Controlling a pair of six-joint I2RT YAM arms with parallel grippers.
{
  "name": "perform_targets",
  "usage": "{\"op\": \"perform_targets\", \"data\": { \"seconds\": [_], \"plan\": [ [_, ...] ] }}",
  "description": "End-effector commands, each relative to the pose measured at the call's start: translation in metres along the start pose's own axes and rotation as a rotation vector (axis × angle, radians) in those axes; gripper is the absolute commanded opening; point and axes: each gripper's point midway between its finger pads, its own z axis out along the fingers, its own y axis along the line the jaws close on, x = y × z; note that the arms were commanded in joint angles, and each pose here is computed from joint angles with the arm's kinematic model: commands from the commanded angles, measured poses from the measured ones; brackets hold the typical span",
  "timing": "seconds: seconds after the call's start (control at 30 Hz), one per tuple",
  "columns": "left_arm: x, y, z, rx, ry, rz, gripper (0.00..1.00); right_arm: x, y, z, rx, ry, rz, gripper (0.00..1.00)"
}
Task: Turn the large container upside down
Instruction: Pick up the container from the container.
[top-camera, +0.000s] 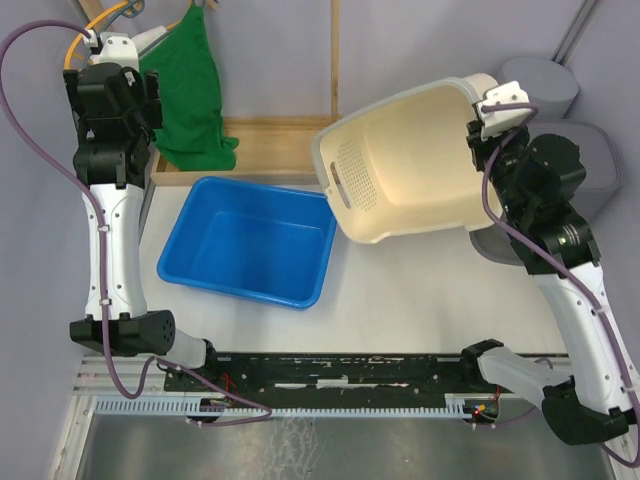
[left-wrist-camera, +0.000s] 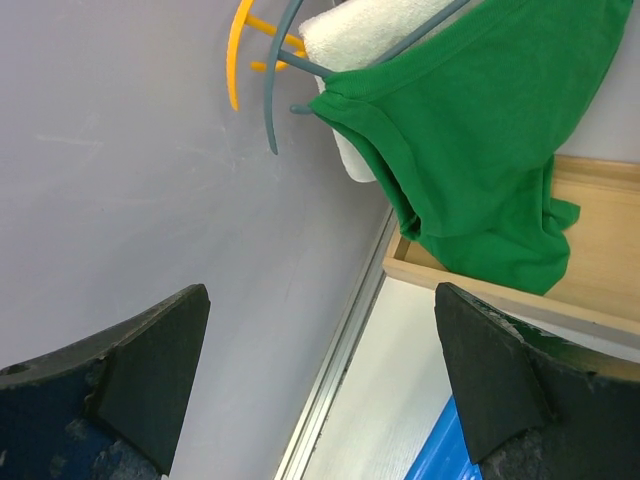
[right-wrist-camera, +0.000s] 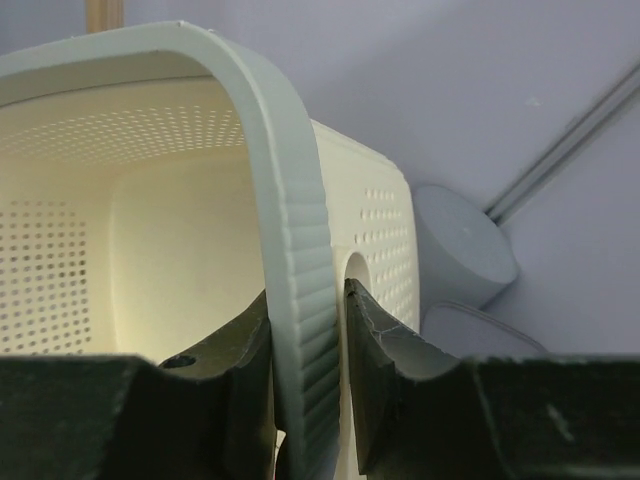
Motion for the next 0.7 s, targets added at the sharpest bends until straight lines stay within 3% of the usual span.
{"op": "perform_targets", "data": {
  "seconds": [0.0,0.07,0.2,0.43,0.57,0.67],
  "plan": [
    [-0.019,0.005,-0.014,0.013,-0.057,-0.085,1.0,-0.05,-0.043,-0.051,0.127,-0.172,-0.079,0.0],
    [-0.019,0.0,-0.013,0.04,-0.054,-0.104,1.0,-0.026,-0.038,-0.057,0.074,-0.05,-0.16,0.0],
    [-0.016,-0.011,-0.011,0.083,-0.041,-0.125,0.99,-0.02,-0.047,-0.068,0.044,0.073,-0.29,0.0],
    [-0.009,-0.013,-0.005,0.068,-0.018,-0.094,0.98,-0.024,-0.069,-0.089,0.126,0.064,-0.407,0.0],
    [0.0,-0.016,0.002,0.061,0.008,-0.072,0.98,-0.023,-0.068,-0.082,0.144,0.06,-0.373,0.0],
    [0.007,-0.026,0.007,0.097,0.025,-0.071,0.98,-0.014,-0.049,-0.068,0.056,0.086,-0.336,0.0]
  ]
}}
